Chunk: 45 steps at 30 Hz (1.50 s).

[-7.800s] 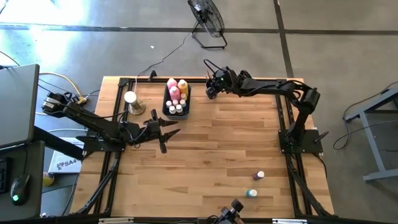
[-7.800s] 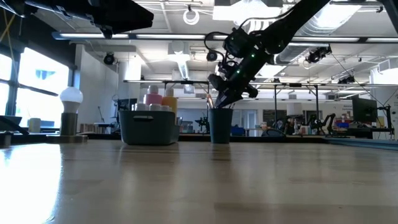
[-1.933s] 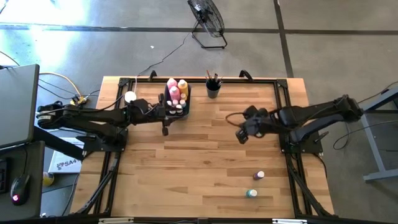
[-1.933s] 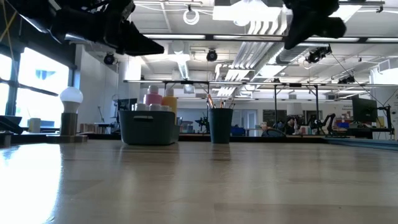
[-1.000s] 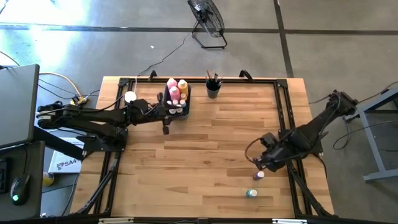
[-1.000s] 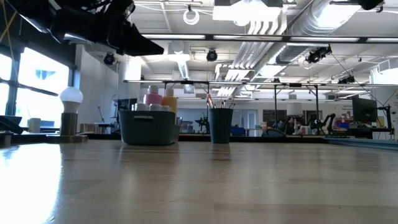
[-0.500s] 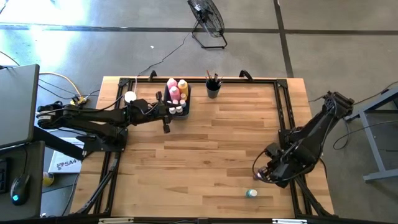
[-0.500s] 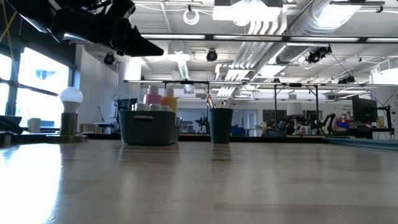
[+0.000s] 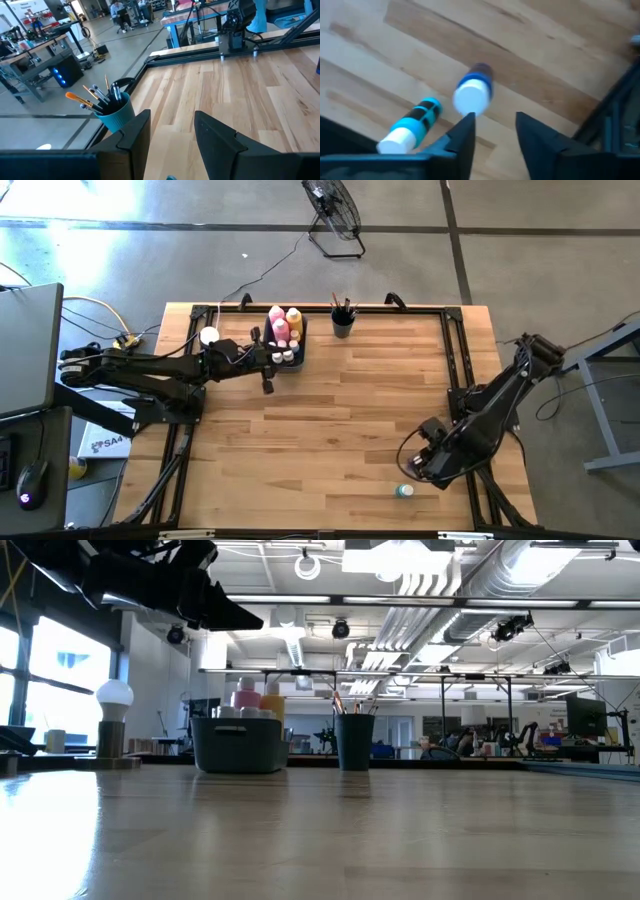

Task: Pick & Place Paint Supplies
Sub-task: Adjust the green bin

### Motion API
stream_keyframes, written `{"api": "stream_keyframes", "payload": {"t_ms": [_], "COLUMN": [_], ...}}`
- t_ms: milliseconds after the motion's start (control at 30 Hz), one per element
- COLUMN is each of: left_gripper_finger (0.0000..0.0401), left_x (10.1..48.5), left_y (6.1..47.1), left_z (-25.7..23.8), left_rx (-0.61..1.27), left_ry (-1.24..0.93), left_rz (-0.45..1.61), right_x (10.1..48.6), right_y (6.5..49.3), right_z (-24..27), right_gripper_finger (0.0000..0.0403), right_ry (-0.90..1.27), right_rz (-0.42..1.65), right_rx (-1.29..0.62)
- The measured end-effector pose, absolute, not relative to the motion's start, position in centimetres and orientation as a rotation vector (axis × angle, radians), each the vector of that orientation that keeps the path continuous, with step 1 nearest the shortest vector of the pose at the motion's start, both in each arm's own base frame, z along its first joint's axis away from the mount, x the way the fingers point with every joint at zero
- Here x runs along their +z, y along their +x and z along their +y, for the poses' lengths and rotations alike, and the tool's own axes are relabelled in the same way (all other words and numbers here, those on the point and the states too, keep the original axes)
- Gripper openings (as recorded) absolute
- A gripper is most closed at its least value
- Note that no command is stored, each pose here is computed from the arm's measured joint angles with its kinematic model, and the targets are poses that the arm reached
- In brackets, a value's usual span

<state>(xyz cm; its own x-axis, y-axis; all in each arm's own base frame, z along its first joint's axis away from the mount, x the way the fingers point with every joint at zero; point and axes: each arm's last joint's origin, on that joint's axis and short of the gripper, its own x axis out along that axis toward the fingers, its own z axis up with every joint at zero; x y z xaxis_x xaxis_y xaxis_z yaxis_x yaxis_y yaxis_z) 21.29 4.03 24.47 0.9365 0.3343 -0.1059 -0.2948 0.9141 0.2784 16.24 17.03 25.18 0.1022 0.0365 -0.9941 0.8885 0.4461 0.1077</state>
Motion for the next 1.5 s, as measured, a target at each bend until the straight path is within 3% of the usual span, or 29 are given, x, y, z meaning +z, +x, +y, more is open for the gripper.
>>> {"api": "stream_keyframes", "payload": {"t_ms": [200,367,1233,1500], "left_gripper_finger": [0.015,0.015,0.015,0.015], "left_x": [24.5,24.5,24.5,24.5], "left_y": [21.3,21.3,21.3,21.3], "left_z": [4.0,4.0,4.0,4.0], "left_rx": [0.325,0.325,0.321,0.322], "left_ry": [0.262,0.262,0.262,0.262], "left_rz": [0.153,0.153,0.153,0.153], "right_x": [24.9,24.2,22.9,22.9], "right_y": [16.8,17.1,18.0,18.0], "right_z": [17.6,17.9,18.3,18.3], "right_gripper_finger": [0.0195,0.0219,0.0222,0.0207], "right_ry": [0.947,0.923,0.868,0.867], "right_rz": [1.311,1.319,1.25,1.25], "right_rx": [-0.751,-0.774,-0.811,-0.811]}}
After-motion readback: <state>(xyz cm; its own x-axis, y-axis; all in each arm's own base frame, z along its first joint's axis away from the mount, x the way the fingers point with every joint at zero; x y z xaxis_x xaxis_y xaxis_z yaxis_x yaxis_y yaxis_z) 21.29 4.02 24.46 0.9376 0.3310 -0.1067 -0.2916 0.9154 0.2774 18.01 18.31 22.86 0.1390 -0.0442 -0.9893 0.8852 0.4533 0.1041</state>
